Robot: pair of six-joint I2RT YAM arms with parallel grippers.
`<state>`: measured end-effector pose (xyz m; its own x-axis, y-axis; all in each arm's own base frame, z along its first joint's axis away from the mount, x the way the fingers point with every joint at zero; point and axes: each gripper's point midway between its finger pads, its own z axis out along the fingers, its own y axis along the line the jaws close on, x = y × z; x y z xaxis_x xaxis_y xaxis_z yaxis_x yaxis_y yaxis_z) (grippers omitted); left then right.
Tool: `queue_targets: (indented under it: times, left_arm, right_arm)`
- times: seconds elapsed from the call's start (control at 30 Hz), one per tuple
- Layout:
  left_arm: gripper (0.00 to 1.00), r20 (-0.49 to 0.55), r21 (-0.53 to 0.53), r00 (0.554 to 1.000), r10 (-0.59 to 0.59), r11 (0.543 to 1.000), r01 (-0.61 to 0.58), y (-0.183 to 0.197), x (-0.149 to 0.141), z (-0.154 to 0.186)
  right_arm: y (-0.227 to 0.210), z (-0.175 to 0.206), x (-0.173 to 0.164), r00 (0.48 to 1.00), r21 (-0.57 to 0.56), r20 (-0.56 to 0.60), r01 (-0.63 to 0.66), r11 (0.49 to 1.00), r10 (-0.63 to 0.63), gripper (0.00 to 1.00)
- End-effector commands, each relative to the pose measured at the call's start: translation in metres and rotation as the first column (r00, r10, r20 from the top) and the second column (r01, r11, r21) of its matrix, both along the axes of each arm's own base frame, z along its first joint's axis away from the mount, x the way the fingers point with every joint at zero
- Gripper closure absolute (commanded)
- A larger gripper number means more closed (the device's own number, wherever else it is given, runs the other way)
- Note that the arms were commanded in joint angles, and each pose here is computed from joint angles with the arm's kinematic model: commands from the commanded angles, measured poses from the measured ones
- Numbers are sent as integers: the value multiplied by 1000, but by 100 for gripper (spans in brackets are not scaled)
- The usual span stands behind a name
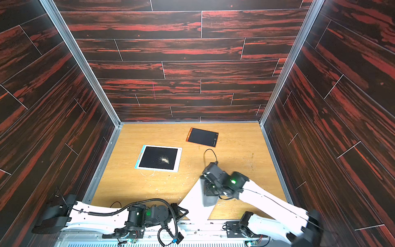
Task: Wipe the drawing tablet
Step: Wipe the dirt from the drawing tablet.
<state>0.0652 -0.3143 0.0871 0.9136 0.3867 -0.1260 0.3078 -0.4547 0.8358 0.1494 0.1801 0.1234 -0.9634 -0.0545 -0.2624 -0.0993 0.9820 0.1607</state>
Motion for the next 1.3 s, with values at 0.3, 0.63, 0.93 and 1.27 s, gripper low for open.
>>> queue_targets:
  times: [0.3, 0.63, 0.93, 1.27]
  left_arm:
    - [100, -3, 8, 1000, 11, 1000, -11, 1, 2, 4]
    - [100, 0, 6, 1000, 15, 1000, -15, 2, 3, 7]
    - [100, -1, 11, 1000, 12, 1000, -12, 2, 2, 6]
    - [100, -2, 13, 1000, 7, 1000, -7, -1, 1, 4]
  right_arm:
    - [17, -73, 3, 996, -201, -81, -58, 978, 43, 100]
    - [188, 17, -69, 836, 568, -151, -363, 739, 527, 100]
    - [46, 60, 30, 985, 155, 158, -87, 984, 62, 100]
    - [-55, -11, 32, 986, -438, 122, 154, 886, -111, 100]
